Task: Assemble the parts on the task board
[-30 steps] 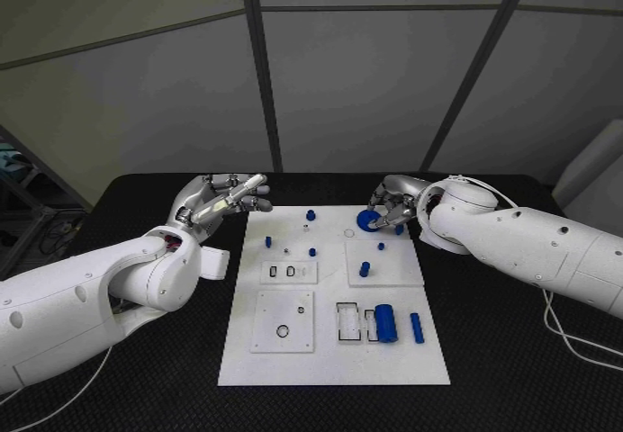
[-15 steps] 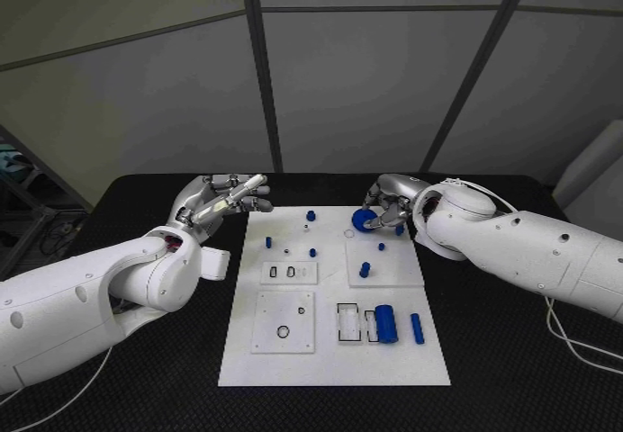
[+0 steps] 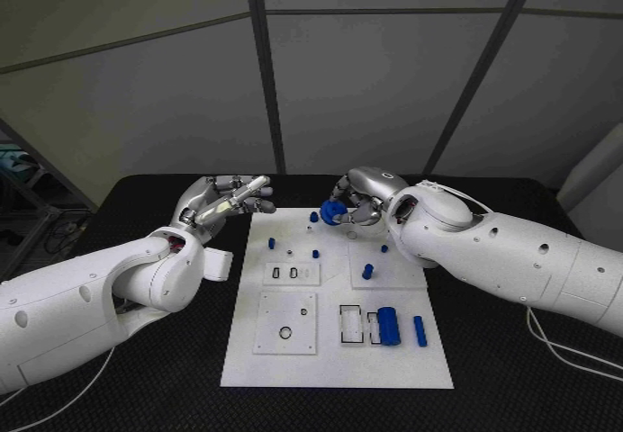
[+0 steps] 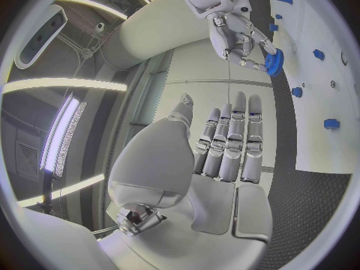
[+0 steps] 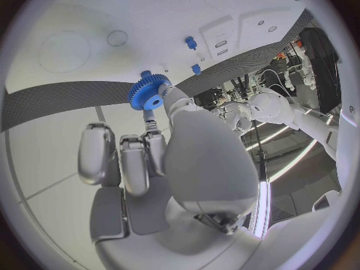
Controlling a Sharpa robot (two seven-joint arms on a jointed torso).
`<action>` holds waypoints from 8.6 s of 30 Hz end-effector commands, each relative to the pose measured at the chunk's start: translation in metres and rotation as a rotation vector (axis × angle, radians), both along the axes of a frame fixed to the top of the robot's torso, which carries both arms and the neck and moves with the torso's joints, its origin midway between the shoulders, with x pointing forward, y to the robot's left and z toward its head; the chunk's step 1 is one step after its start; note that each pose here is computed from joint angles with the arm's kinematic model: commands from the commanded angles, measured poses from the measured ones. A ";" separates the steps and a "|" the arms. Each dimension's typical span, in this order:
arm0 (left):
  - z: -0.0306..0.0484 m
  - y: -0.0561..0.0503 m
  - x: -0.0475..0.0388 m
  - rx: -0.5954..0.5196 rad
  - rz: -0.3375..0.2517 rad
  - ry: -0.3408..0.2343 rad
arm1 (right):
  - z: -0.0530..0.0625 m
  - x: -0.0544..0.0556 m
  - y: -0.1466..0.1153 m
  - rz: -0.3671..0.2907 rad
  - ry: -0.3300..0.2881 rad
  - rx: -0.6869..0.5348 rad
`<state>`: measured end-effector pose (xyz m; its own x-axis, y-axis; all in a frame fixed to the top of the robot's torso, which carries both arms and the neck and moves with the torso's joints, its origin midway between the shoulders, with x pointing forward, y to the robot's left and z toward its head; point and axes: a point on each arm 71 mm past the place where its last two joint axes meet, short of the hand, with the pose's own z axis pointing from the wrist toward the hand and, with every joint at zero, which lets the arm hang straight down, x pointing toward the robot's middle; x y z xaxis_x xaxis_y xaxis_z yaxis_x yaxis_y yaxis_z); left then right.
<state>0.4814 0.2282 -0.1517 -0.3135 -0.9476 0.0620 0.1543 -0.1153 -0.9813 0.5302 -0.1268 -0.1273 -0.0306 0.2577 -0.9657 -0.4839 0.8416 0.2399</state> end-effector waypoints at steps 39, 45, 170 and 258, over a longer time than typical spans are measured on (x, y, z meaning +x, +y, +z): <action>0.0024 -0.006 -0.0008 -0.007 -0.022 -0.013 | -0.032 0.007 0.058 0.068 0.046 -0.121; 0.0025 -0.006 -0.0010 -0.006 -0.021 -0.013 | -0.034 0.009 0.058 0.062 0.049 -0.120; -0.0034 0.002 0.0028 0.003 -0.007 0.002 | -0.064 0.012 -0.135 -0.124 0.252 0.140; -0.0051 -0.002 0.0067 0.001 -0.009 0.005 | -0.080 -0.061 0.074 0.112 0.250 0.065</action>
